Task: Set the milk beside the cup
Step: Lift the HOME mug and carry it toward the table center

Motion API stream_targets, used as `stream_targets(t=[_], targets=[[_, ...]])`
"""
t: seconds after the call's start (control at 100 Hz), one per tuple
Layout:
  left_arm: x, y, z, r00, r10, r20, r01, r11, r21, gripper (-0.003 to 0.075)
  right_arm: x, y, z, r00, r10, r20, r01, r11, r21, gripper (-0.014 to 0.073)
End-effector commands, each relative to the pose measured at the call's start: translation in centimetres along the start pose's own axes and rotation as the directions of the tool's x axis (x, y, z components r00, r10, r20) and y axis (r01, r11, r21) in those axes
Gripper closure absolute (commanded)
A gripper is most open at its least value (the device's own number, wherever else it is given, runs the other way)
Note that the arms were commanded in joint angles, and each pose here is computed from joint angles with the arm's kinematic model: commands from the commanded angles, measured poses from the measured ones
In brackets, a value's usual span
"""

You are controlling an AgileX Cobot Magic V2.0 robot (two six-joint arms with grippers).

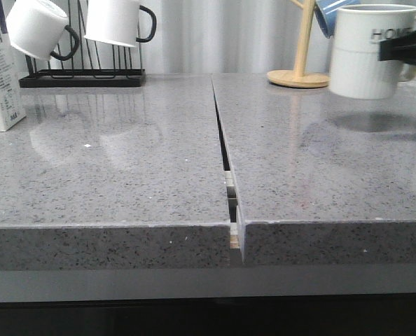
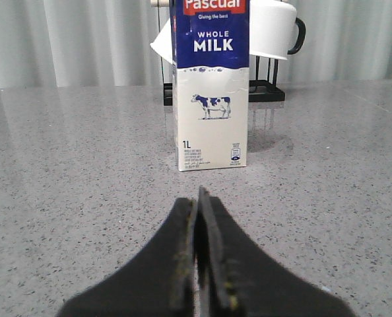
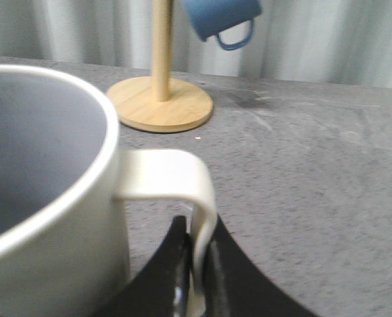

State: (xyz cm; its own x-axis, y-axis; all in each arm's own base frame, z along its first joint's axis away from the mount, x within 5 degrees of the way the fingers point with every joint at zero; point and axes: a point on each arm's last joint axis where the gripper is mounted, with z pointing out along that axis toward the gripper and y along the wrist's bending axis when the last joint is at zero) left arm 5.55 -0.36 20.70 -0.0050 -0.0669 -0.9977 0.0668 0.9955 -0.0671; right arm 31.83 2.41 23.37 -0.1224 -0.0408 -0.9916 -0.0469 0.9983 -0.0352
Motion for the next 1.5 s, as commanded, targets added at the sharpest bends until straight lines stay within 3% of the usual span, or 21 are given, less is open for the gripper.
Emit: stream_targets(t=[0.0, 0.23, 0.95, 1.25, 1.49], targets=[[0.8, 0.0, 0.0, 0.998, -0.008, 0.057, 0.007, 1.000, 0.010, 0.0741, -2.9, 1.0, -0.6, 0.990, 0.016, 0.141, -0.023, 0.999, 0.049, 0.0706], [0.8, 0.0, 0.0, 0.998, -0.008, 0.057, 0.007, 1.000, 0.010, 0.0741, -3.2, 4.7, -1.2, 0.985, 0.041, 0.169, -0.040, 0.999, -0.010, 0.0706], [0.8, 0.0, 0.0, 0.998, -0.008, 0.057, 0.007, 1.000, 0.010, 0.0741, -2.2, 12.1, 0.5, 0.983, 0.083, 0.166, -0.066, 0.992, -0.106, 0.0706], [0.8, 0.0, 0.0, 0.998, -0.008, 0.057, 0.007, 1.000, 0.010, 0.0741, -1.6, 14.4, 1.7, 0.988, 0.064, 0.144, -0.044, 0.989, -0.141, 0.0706], [0.8, 0.0, 0.0, 0.998, -0.008, 0.057, 0.007, 1.000, 0.010, 0.0741, -1.1, 14.3, 1.9, 0.989, 0.075, 0.131, -0.059, 0.991, -0.121, 0.0706]])
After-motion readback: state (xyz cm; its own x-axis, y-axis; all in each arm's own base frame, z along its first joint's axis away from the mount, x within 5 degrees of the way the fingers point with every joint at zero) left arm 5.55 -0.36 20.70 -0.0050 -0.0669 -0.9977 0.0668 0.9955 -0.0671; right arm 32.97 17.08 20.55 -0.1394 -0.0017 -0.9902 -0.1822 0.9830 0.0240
